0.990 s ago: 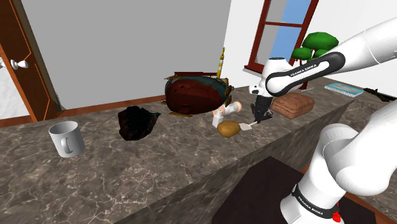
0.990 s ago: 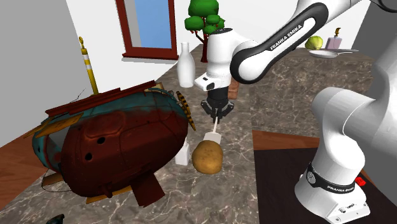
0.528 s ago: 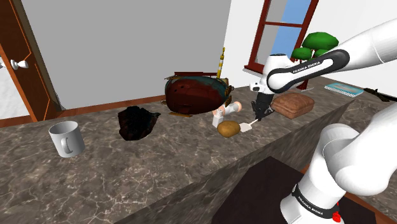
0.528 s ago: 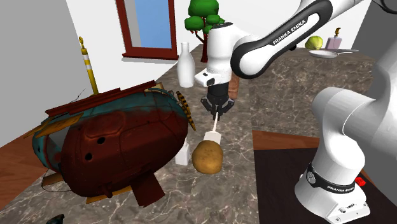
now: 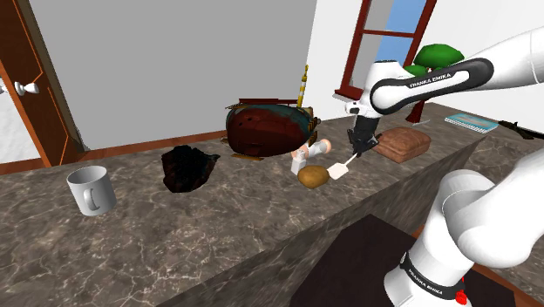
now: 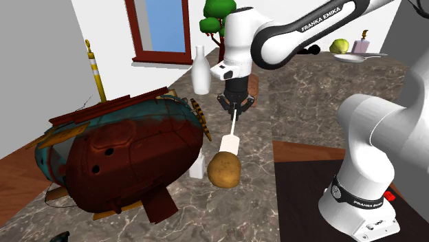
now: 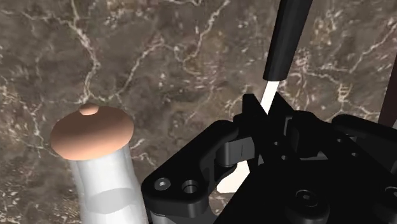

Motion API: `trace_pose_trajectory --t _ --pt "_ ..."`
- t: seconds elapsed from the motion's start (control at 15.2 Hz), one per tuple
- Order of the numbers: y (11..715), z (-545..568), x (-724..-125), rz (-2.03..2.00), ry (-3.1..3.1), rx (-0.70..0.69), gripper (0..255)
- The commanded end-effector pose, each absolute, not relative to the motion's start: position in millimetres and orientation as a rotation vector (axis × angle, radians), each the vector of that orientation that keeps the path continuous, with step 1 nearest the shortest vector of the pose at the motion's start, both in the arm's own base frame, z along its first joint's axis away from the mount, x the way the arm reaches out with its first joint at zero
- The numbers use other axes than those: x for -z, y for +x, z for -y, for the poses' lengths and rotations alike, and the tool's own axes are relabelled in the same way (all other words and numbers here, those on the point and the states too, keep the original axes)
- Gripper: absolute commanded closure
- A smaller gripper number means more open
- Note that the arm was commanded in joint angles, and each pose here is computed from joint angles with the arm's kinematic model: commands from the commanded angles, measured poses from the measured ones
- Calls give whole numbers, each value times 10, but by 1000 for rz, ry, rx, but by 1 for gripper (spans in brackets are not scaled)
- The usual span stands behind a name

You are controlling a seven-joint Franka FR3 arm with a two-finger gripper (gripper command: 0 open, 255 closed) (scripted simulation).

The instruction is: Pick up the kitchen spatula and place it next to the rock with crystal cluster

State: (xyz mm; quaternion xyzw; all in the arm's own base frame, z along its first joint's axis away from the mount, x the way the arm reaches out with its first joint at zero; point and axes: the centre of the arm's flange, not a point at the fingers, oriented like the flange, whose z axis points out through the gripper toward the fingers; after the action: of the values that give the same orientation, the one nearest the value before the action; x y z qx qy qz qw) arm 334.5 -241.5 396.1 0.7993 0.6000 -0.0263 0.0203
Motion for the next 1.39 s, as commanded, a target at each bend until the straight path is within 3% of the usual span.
trace_pose_trajectory --t 0.0,0.46,1.32 --pt "3345 2415 -4071 -1861 2480 82 255" --pt "3345 2415 -4427 -1861 2480 82 255" --pt "3946 808 -4429 -1861 2480 82 255"
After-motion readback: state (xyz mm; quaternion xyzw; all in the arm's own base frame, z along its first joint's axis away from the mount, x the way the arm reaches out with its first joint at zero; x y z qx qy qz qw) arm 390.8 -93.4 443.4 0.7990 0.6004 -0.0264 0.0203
